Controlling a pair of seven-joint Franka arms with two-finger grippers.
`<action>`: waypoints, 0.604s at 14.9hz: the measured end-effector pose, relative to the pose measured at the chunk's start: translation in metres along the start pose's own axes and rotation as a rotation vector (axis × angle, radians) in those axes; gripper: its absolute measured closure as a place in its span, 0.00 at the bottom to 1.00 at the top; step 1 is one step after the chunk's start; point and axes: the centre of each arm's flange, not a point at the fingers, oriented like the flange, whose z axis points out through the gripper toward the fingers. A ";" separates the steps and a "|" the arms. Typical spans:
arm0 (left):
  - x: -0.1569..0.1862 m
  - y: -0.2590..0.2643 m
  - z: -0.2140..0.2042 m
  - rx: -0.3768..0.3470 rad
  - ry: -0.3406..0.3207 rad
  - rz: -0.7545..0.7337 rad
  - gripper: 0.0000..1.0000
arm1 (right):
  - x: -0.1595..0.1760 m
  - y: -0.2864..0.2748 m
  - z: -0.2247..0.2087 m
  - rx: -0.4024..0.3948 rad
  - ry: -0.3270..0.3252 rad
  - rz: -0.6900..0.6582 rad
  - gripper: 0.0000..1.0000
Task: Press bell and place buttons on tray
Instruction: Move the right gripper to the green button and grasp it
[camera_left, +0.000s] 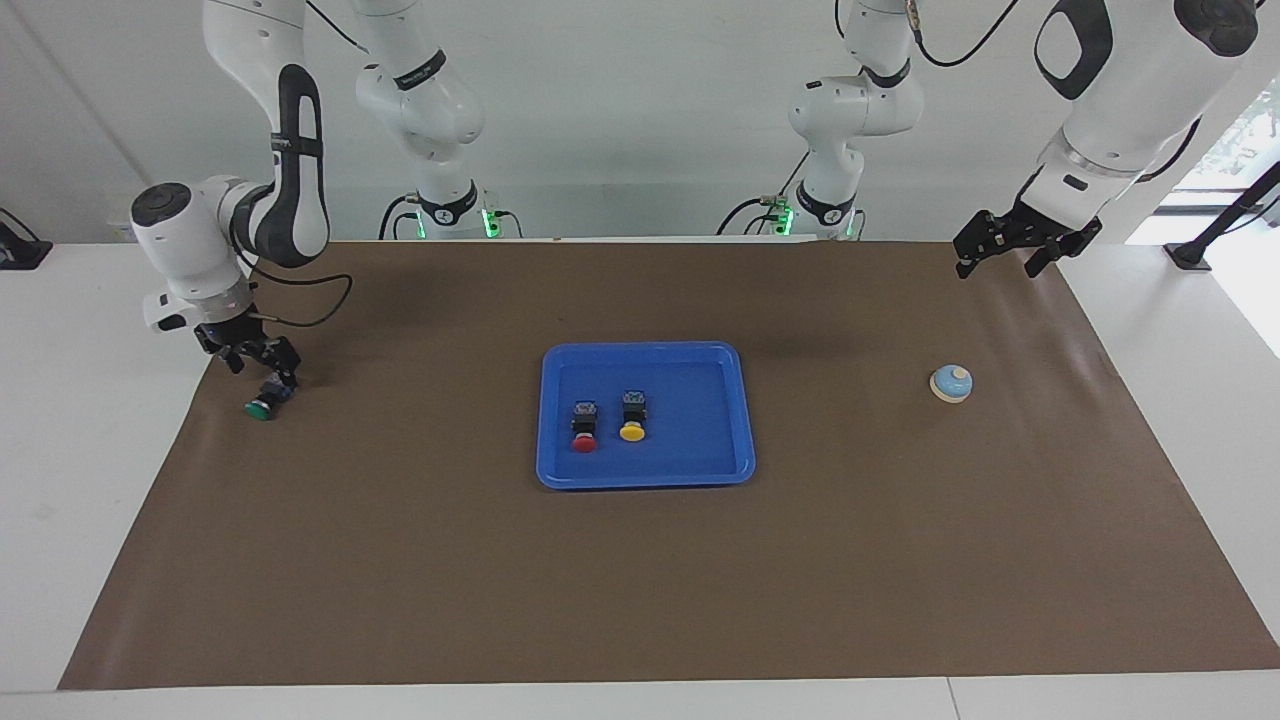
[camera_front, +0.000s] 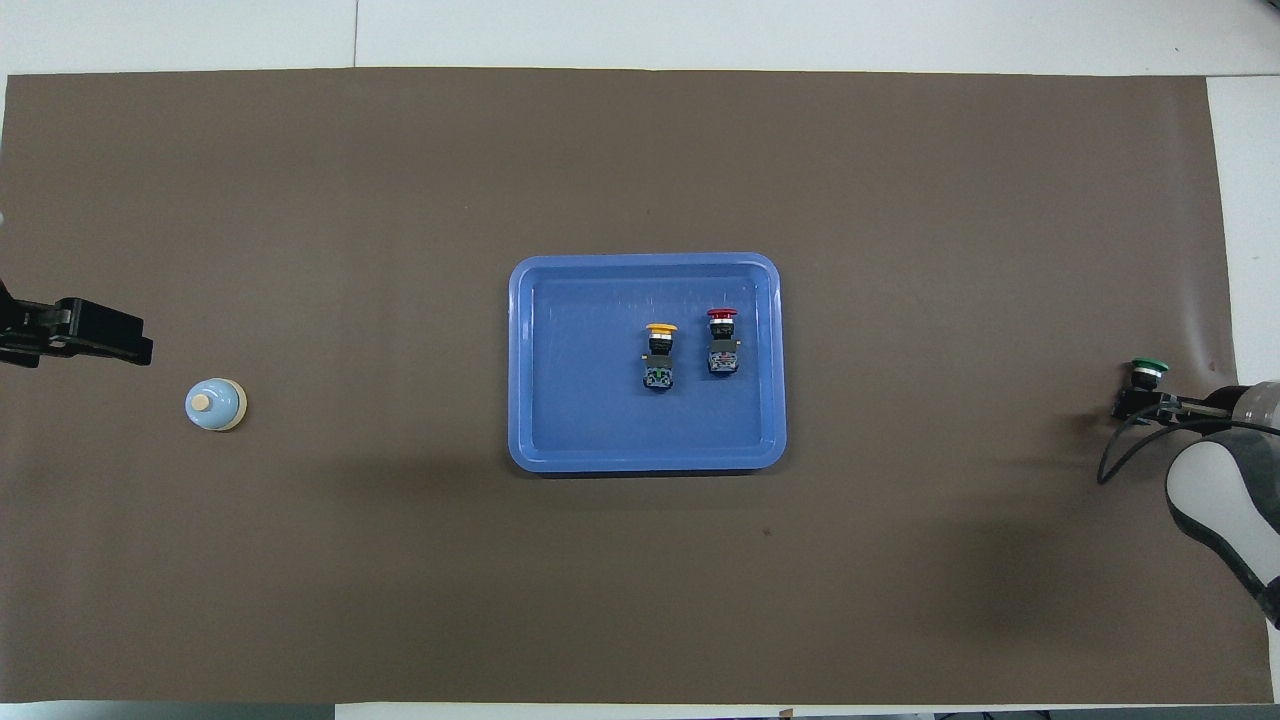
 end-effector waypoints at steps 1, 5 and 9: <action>0.000 0.000 0.000 0.000 0.000 0.000 0.00 | -0.001 0.001 0.004 0.012 -0.001 -0.002 0.04; 0.000 0.000 0.000 0.000 0.000 0.000 0.00 | 0.001 0.002 0.008 0.043 0.016 -0.024 0.25; 0.000 0.000 0.000 0.000 0.000 0.000 0.00 | 0.010 0.001 -0.001 0.049 0.004 -0.030 0.57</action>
